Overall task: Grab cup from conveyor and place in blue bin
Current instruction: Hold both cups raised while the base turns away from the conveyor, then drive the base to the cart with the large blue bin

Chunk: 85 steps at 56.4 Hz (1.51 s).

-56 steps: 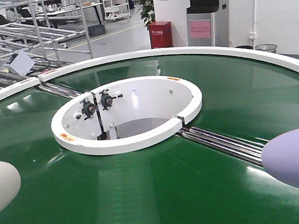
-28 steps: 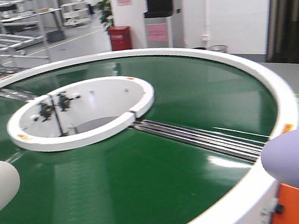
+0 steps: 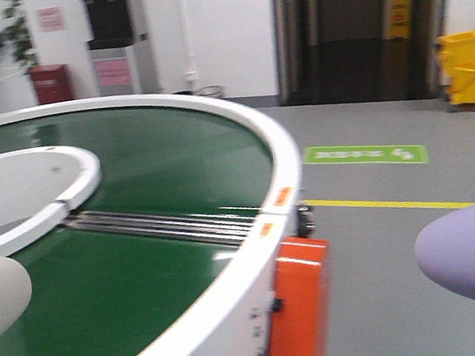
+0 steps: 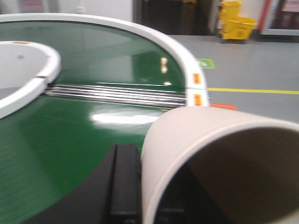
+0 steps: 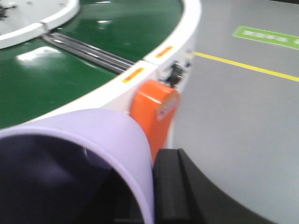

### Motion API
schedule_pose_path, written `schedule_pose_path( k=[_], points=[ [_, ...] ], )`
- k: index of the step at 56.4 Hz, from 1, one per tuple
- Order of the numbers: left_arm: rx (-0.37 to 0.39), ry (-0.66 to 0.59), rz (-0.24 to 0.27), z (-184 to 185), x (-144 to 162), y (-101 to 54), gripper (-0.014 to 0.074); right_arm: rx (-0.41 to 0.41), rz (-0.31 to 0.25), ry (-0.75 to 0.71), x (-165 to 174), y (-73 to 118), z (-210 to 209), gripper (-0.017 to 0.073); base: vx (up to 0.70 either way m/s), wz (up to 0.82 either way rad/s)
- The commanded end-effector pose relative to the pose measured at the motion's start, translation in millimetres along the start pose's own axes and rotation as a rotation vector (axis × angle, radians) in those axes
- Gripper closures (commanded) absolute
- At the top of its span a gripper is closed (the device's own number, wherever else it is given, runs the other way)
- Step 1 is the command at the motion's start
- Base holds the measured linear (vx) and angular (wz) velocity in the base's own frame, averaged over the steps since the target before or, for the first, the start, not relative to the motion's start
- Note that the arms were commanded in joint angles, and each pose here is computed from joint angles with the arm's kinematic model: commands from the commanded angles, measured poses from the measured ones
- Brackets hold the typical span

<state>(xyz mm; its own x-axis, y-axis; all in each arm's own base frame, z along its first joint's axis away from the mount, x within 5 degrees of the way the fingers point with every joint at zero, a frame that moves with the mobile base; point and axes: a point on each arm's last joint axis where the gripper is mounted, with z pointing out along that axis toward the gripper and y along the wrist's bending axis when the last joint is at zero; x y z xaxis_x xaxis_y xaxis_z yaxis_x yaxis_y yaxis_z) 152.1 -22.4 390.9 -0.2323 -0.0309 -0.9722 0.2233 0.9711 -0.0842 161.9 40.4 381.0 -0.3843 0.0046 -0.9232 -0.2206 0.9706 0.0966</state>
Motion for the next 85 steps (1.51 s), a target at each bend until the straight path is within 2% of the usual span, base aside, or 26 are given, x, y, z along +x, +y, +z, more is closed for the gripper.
schedule_pose_path(
  k=[1, 42, 85],
  points=[
    [-0.024, -0.107, -0.028, -4.6, -15.5, 1.3, 0.0601, -0.002, -0.005, -0.123, -17.2, 0.9, -8.1, 0.0568, -0.12, -0.70],
    [-0.024, -0.107, -0.028, -4.6, -15.5, 1.3, 0.0601, -0.003, -0.004, -0.120, -16.9, 0.9, -8.1, 0.0568, -0.04, -0.60],
    [-0.024, -0.107, -0.028, -4.6, -15.5, 1.3, 0.0601, -0.003, -0.004, -0.119, -16.8, 0.9, -8.1, 0.0568, 0.15, -0.45]
  ],
)
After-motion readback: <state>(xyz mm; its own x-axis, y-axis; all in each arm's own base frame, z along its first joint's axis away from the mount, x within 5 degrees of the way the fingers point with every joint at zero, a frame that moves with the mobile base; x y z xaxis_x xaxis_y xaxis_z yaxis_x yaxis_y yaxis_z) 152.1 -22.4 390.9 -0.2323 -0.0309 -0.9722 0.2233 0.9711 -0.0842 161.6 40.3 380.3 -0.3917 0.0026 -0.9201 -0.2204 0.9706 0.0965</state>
